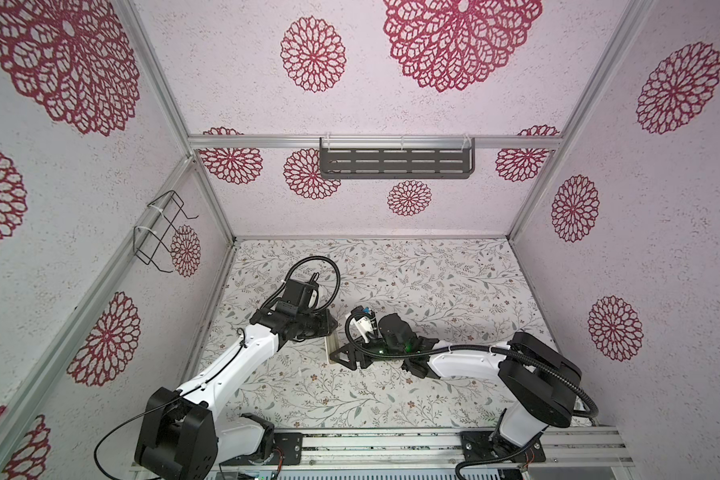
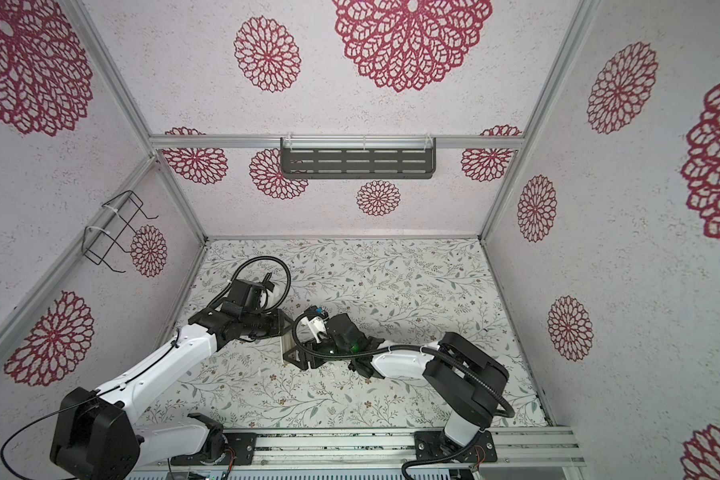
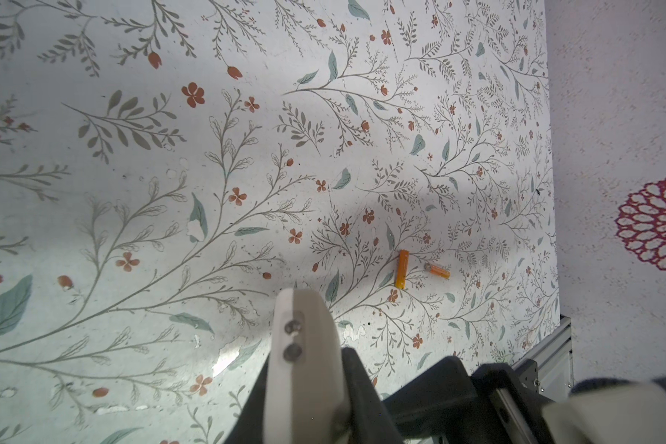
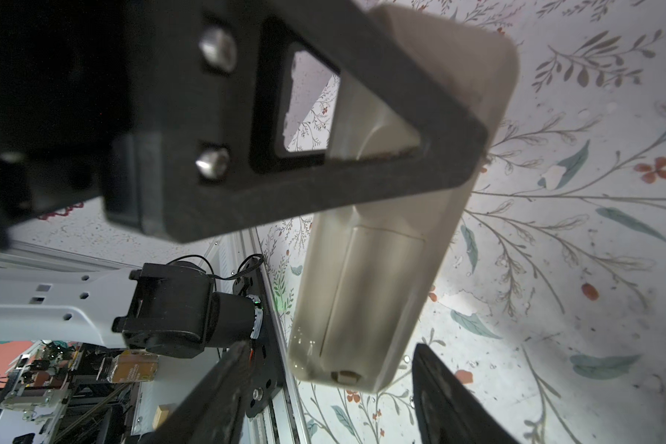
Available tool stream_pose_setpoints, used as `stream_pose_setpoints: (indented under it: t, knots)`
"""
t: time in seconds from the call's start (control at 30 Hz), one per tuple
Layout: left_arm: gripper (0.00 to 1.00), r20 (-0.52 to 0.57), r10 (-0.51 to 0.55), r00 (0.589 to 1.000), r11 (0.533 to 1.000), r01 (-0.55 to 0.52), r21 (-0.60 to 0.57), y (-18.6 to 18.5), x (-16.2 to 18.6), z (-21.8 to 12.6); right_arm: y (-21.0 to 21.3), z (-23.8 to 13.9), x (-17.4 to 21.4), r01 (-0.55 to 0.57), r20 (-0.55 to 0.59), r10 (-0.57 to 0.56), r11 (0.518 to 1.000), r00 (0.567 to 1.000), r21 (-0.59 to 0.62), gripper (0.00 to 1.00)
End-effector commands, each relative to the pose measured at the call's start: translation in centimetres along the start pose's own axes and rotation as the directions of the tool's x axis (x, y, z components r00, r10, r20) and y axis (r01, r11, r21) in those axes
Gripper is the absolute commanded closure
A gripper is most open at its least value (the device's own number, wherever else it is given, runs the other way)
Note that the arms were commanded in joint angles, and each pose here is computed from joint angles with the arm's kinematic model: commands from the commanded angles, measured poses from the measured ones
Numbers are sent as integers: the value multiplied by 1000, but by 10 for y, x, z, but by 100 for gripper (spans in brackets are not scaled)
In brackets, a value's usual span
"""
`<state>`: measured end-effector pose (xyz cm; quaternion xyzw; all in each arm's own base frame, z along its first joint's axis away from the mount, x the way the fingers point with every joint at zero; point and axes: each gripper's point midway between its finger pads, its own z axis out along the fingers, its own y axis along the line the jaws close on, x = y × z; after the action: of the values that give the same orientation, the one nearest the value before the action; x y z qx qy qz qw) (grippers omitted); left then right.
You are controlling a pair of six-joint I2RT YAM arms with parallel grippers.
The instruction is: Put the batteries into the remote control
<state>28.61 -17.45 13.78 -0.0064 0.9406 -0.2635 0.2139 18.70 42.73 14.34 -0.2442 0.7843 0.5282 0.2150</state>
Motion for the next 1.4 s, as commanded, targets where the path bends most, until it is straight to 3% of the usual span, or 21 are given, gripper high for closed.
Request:
stream_pose_setpoints:
  t: [0.0,0.17,0.43,1.37]
  knots:
    - [100,61,29,998,998,-33,57,-17,-13,-11,18,1,-20,23,43,-20,998,999,-64,37]
    - [100,79,31,996,996,-38,84,-22,-15,-14,21,2,-20,21,40,-17,996,999,-88,49]
    - [100,111,32,993,990,-47,136,-32,-19,-21,21,1,-19,16,39,-12,996,999,-91,58]
    - [100,95,33,995,985,-48,164,-37,-16,-19,20,1,-21,48,43,-46,997,998,-63,65]
